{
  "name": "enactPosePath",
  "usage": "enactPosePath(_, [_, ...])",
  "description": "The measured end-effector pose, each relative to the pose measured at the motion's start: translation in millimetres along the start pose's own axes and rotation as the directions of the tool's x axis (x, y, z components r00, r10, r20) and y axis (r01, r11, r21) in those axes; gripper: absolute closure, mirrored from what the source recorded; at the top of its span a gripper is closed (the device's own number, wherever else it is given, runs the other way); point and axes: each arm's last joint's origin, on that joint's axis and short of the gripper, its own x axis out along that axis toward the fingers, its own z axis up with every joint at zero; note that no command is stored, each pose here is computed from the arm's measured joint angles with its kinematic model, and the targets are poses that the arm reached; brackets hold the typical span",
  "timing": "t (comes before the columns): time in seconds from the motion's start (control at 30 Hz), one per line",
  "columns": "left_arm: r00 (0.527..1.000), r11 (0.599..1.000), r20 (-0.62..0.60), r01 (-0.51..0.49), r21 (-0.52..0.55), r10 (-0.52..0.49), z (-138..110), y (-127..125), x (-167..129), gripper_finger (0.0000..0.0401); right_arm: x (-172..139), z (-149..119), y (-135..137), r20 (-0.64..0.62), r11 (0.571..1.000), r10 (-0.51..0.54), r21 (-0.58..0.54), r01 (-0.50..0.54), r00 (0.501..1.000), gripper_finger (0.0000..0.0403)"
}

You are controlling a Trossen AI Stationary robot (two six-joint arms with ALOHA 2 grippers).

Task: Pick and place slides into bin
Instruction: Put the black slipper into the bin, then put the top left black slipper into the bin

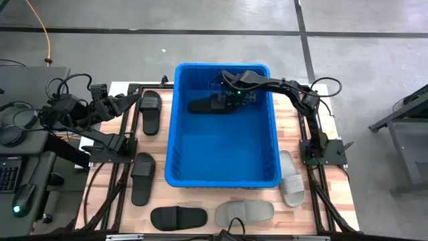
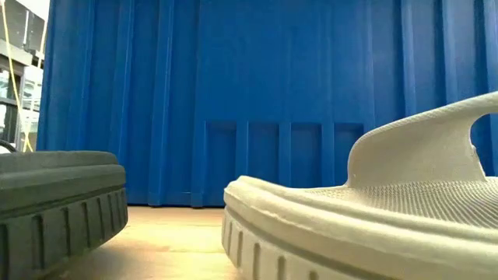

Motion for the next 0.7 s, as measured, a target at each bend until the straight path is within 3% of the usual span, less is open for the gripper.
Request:
enactPosePath(0.13, [1.000,1.000,0.000,0.000,0.000,0.000,0,0,0,0.0240,0,-2,-5,0.000,0.997,-0.057,0.053,0.057,0.998,0.0221])
enactPosePath(0.3, [1.000,1.000,0.000,0.000,0.001,0.000,0,0,0,0.0240,-2,-3,-6,-0.012,0.997,-0.069,0.021,0.070,0.998,0.0193])
enactPosePath(0.57, [1.000,0.999,-0.001,-0.001,0.033,0.001,0,0,0,0.0240,-58,-6,15,0.078,0.987,0.094,-0.140,-0.082,0.993,0.0183])
enactPosePath(0.7, [1.000,0.995,-0.014,-0.013,0.100,0.014,-2,2,0,0.0240,-106,-11,31,0.153,0.929,0.236,-0.324,-0.177,0.960,0.0183])
